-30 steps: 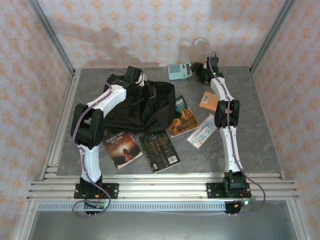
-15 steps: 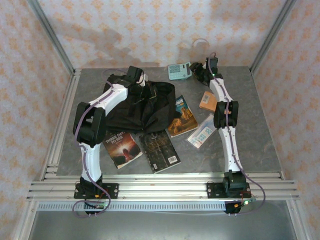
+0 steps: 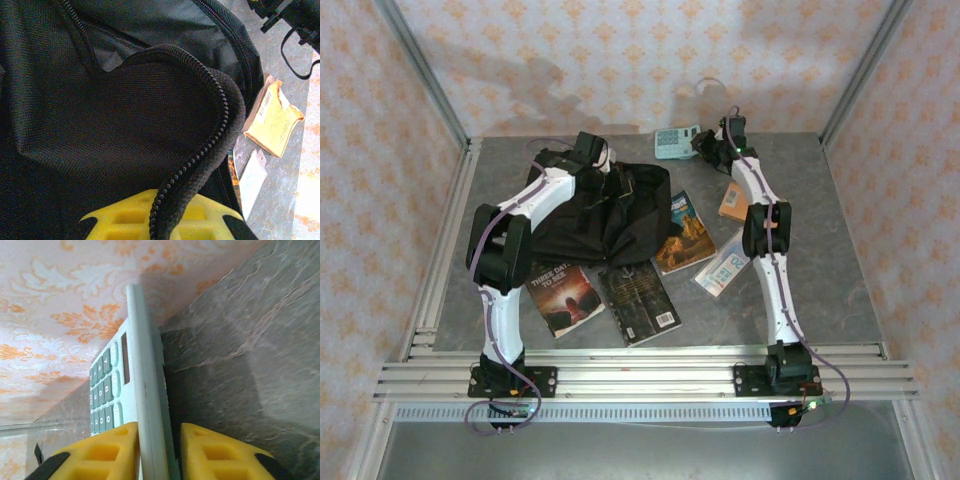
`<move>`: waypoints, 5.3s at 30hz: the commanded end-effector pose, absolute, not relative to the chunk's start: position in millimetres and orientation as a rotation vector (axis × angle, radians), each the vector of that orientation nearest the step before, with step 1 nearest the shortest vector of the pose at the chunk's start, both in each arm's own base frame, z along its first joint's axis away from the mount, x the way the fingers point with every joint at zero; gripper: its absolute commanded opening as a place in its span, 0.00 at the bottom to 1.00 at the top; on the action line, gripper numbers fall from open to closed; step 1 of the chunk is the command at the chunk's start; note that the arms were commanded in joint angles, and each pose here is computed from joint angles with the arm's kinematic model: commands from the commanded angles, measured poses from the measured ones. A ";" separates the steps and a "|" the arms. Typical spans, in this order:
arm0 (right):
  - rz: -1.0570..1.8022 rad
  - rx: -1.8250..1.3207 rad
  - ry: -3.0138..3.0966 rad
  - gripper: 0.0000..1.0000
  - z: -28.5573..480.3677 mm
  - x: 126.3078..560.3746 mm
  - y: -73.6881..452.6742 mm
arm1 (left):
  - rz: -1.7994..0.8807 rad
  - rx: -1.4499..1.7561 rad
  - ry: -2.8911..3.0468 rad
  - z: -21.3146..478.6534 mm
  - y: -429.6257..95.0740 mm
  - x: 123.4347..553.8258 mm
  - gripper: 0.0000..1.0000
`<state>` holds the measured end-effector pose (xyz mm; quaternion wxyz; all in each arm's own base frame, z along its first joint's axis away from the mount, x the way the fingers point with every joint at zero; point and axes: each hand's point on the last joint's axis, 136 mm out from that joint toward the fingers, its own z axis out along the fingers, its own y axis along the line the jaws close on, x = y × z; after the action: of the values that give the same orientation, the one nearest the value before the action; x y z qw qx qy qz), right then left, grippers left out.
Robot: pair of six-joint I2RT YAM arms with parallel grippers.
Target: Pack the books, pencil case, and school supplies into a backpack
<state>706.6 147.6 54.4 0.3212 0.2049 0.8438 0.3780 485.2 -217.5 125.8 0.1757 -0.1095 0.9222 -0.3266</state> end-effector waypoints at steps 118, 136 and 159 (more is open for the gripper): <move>1.344 0.258 2.336 0.90 194.8 453.5 427.1 | -0.809 -0.136 2.288 358.3 -166.2 441.8 0.00; 0.694 0.177 2.270 0.85 257.9 413.2 292.3 | -0.512 -0.473 2.272 307.8 -72.0 466.2 0.00; 0.389 0.992 2.431 0.60 114.4 285.1 54.2 | -1.051 -0.443 2.523 162.8 -205.6 436.7 0.00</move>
<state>301.0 66.5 140.8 0.2914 0.3130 0.8956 0.1224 441.9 -190.4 167.1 0.2089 -0.1555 0.9027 -0.3426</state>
